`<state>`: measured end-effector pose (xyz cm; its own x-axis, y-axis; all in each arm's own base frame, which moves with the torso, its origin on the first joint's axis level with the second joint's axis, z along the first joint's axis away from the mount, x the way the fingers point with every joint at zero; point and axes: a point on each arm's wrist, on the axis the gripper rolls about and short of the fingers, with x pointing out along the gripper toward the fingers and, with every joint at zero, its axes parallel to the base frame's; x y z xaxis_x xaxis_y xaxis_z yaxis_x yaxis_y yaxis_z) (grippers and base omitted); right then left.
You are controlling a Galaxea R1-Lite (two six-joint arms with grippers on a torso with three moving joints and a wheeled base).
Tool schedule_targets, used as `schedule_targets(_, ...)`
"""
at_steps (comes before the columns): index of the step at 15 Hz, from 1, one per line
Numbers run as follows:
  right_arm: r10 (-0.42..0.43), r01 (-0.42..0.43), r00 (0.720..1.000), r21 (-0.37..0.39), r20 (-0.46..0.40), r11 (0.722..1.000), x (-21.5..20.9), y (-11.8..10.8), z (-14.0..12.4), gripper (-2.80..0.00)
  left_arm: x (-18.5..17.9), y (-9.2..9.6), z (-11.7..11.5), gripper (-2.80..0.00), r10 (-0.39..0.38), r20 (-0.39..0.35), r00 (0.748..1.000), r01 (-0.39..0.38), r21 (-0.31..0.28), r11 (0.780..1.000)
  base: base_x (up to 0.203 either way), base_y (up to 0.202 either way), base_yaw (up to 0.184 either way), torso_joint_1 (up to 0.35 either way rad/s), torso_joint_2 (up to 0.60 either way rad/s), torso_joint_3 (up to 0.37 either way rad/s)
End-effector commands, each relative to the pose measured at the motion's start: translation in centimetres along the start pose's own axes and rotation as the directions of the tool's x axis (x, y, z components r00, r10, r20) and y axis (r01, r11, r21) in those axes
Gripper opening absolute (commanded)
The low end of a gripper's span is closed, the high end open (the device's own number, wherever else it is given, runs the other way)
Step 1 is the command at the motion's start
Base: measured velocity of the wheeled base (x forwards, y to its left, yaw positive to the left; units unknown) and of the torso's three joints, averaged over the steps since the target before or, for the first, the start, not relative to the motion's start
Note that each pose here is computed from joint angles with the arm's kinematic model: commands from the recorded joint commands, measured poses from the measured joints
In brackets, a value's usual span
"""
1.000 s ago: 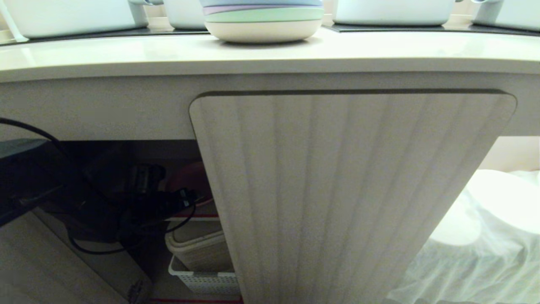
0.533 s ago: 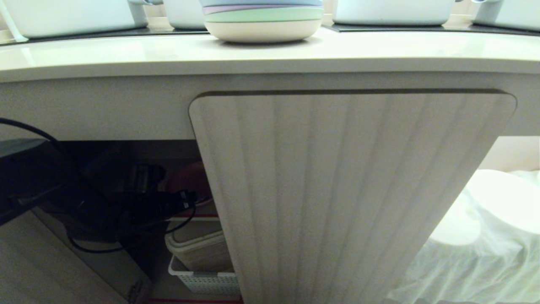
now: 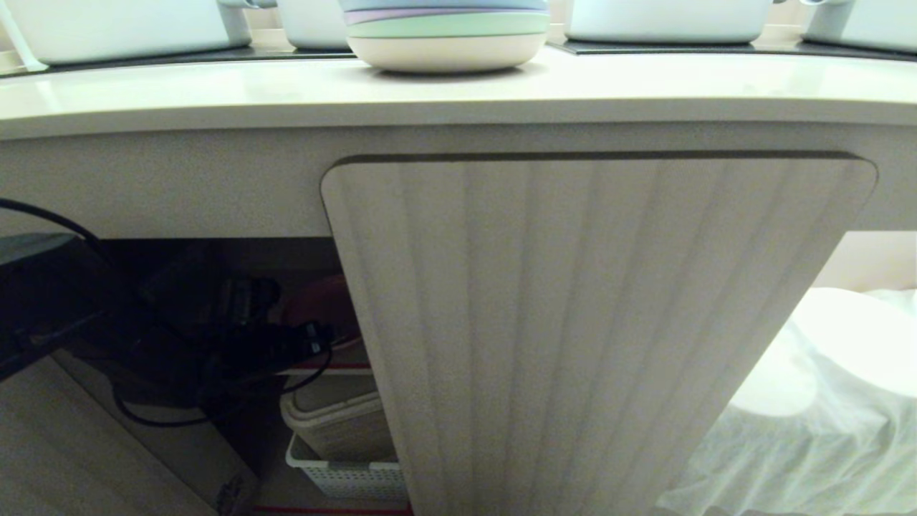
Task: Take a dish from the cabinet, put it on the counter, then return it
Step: Take the plate from the cabinet
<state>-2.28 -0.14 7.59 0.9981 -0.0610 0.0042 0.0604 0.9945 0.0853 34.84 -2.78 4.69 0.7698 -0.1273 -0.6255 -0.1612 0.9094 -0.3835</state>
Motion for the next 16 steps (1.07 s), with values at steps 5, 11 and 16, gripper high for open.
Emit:
schedule_targets(5, 0.000, 0.000, 1.000, 0.000, 0.000, 1.000, 0.00, 0.00, 0.00, -2.80, 0.07, 0.89, 0.57, 0.00, 0.023, 0.026, 0.999, -0.023, -0.020, 1.000, 0.000, 0.000, 0.000, 0.000, 0.00, 0.000)
schedule_targets(11, 0.000, 0.000, 1.000, 0.001, 0.000, 1.000, 0.00, 0.00, 0.00, -2.80, 0.59, 1.01, 0.57, 0.00, 0.028, 0.025, 0.999, -0.028, -0.019, 0.999, 0.000, 0.000, 0.000, 0.000, 0.00, 0.000)
schedule_targets(16, 0.000, 0.000, 1.000, 0.000, 0.000, 1.000, 0.00, 0.00, 0.00, -2.80, 0.68, 1.00, 0.60, 0.00, 0.028, 0.025, 0.999, -0.028, -0.018, 0.999, 0.000, 0.000, 0.000, 0.000, 0.00, 0.000)
